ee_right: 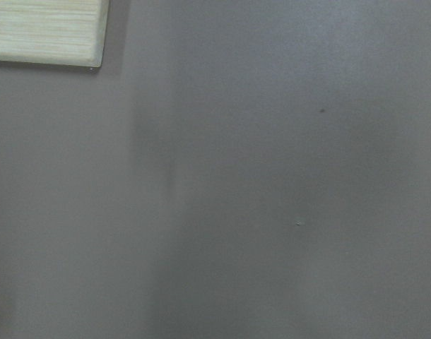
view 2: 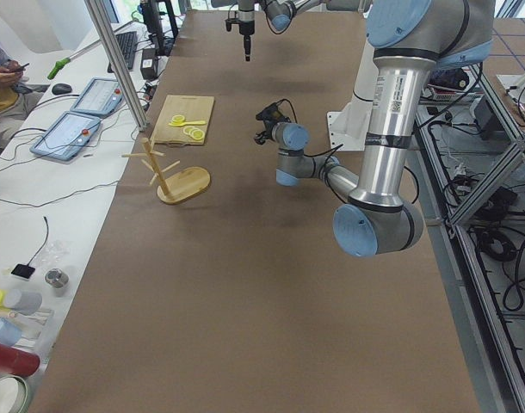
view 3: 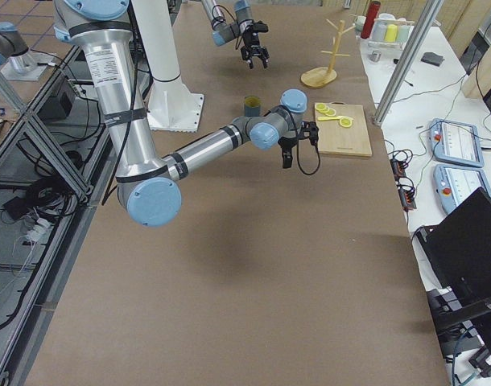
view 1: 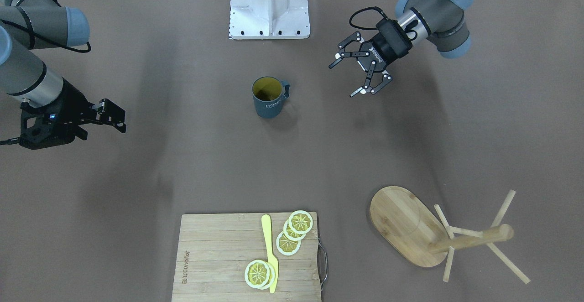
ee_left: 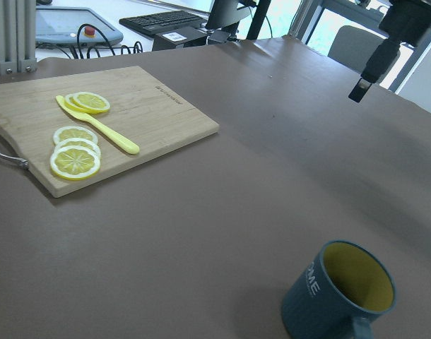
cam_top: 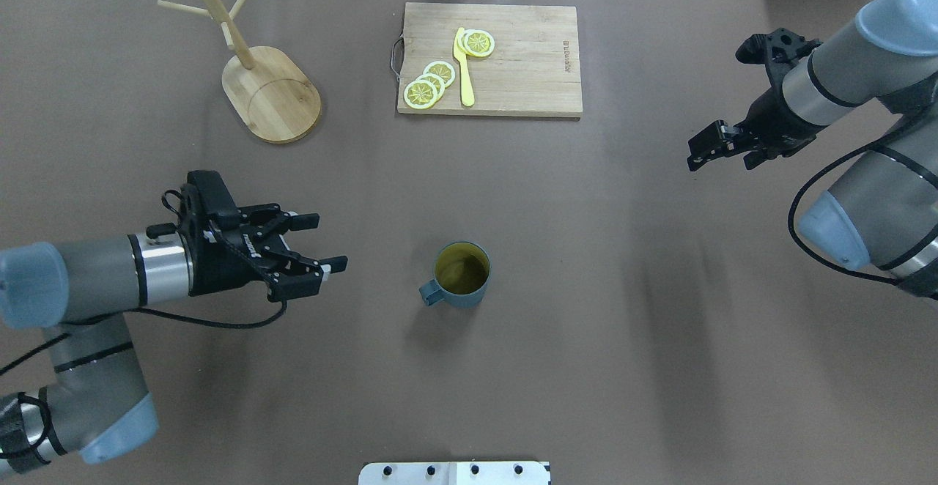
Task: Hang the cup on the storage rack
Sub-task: 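Move the left gripper to the mug handle and close on it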
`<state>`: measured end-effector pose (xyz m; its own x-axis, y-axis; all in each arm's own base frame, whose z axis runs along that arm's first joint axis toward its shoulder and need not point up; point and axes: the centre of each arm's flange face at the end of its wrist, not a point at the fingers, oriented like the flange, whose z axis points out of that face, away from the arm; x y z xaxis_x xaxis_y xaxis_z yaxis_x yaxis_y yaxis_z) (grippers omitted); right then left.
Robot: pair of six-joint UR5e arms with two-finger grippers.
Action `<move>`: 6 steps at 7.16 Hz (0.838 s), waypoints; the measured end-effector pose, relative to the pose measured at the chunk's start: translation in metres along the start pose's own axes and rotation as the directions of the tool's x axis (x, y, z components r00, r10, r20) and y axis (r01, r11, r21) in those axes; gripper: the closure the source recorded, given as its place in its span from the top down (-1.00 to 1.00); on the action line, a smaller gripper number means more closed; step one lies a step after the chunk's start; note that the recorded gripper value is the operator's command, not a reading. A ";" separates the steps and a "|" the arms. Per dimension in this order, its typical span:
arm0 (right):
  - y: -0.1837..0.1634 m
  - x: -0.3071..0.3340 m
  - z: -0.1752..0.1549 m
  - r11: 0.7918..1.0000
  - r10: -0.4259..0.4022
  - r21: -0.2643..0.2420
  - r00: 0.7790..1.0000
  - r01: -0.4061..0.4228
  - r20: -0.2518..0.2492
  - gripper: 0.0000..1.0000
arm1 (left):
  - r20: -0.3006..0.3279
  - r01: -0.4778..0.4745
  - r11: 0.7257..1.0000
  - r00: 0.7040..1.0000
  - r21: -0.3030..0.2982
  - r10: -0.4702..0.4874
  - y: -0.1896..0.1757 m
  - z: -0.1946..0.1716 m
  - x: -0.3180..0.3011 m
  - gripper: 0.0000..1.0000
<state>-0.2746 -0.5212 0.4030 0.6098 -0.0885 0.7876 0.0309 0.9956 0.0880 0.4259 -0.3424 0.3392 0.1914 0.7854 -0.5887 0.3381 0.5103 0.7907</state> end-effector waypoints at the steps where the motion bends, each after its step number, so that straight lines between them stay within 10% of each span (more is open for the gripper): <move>1: -0.002 0.011 -0.002 1.000 0.004 0.004 1.000 -0.004 -0.008 1.00 | 0.002 -0.015 1.000 1.000 0.014 0.015 0.016 0.022 0.026 0.77; 6: -0.014 0.092 -0.004 0.999 -0.044 -0.025 0.998 0.044 -0.036 1.00 | 0.032 -0.042 0.999 0.999 0.008 0.041 0.056 0.083 0.067 0.67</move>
<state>-0.2160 -0.5435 0.4723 0.6361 -0.1316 0.7603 0.0776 0.9913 0.1067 0.5343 -0.2899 0.3304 0.2342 0.7944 -0.5605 0.3370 0.4744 0.8132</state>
